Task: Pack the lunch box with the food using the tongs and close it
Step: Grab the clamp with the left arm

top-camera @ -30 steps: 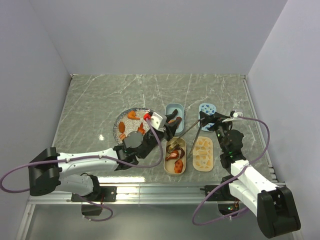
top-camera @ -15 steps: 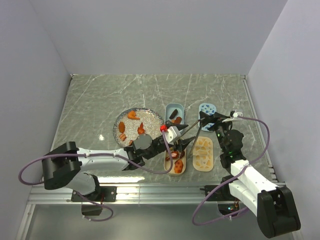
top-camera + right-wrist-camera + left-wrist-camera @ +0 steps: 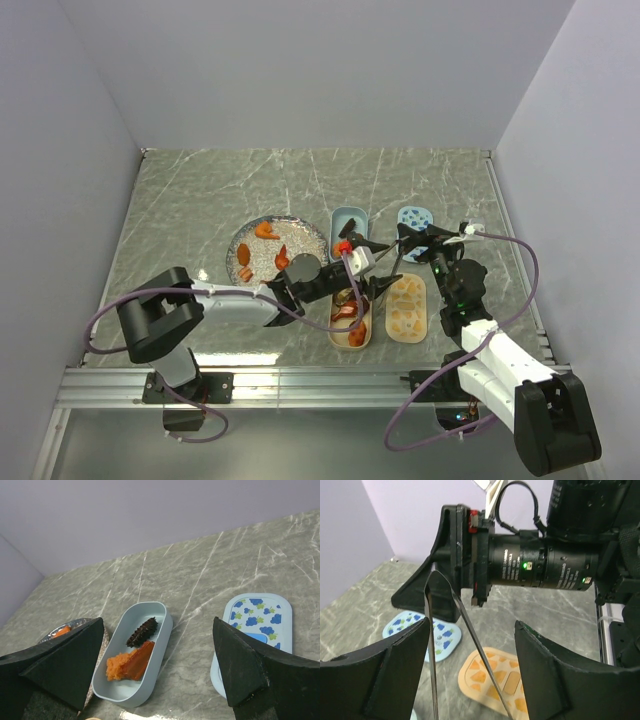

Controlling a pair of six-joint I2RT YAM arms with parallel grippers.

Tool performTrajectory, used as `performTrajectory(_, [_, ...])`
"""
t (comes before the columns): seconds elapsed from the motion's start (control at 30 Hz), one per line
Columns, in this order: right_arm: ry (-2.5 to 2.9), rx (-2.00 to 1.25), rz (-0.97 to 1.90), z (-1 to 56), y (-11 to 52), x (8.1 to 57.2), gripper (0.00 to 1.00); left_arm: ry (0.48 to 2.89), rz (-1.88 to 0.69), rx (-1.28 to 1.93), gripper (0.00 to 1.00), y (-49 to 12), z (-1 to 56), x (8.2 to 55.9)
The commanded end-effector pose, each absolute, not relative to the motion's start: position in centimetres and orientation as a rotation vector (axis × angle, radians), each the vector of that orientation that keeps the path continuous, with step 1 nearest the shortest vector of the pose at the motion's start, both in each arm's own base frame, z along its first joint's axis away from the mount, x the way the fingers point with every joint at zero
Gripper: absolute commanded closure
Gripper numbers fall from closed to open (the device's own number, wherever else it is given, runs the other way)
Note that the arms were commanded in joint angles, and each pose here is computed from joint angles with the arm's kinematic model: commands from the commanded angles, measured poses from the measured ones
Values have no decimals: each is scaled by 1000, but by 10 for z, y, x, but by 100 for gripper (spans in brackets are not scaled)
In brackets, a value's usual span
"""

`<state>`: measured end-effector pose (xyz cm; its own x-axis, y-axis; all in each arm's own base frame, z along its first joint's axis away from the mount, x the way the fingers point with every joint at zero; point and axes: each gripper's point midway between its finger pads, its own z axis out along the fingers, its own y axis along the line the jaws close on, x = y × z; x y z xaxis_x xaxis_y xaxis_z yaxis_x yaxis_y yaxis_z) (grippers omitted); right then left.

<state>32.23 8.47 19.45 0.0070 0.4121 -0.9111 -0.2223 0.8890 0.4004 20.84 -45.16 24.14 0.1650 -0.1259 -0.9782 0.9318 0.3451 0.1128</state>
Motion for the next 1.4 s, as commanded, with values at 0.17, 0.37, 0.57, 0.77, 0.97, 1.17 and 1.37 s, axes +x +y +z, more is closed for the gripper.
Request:
performTrajectory(0.17, [1393, 128, 524, 228, 90, 325, 4, 1050, -971, 883, 23, -473, 270, 221])
performTrajectory(0.37, [1391, 125, 526, 229, 90, 325, 4, 1081, -966, 879, 23, -480, 262, 230])
performTrajectory(0.57, [1385, 118, 530, 230, 91, 324, 4, 1112, -944, 881, 25, -484, 254, 236])
performTrajectory(0.77, [1384, 119, 529, 230, 91, 323, 4, 1131, -938, 903, 50, -494, 247, 241])
performTrajectory(0.97, [1382, 118, 528, 231, 91, 323, 4, 1142, -908, 902, 62, -489, 249, 243])
performTrajectory(1.17, [1384, 129, 520, 229, 88, 323, 4, 1136, -888, 869, 64, -471, 266, 240])
performTrajectory(1.37, [1381, 136, 515, 230, 87, 323, 4, 1081, -900, 830, 63, -454, 293, 230])
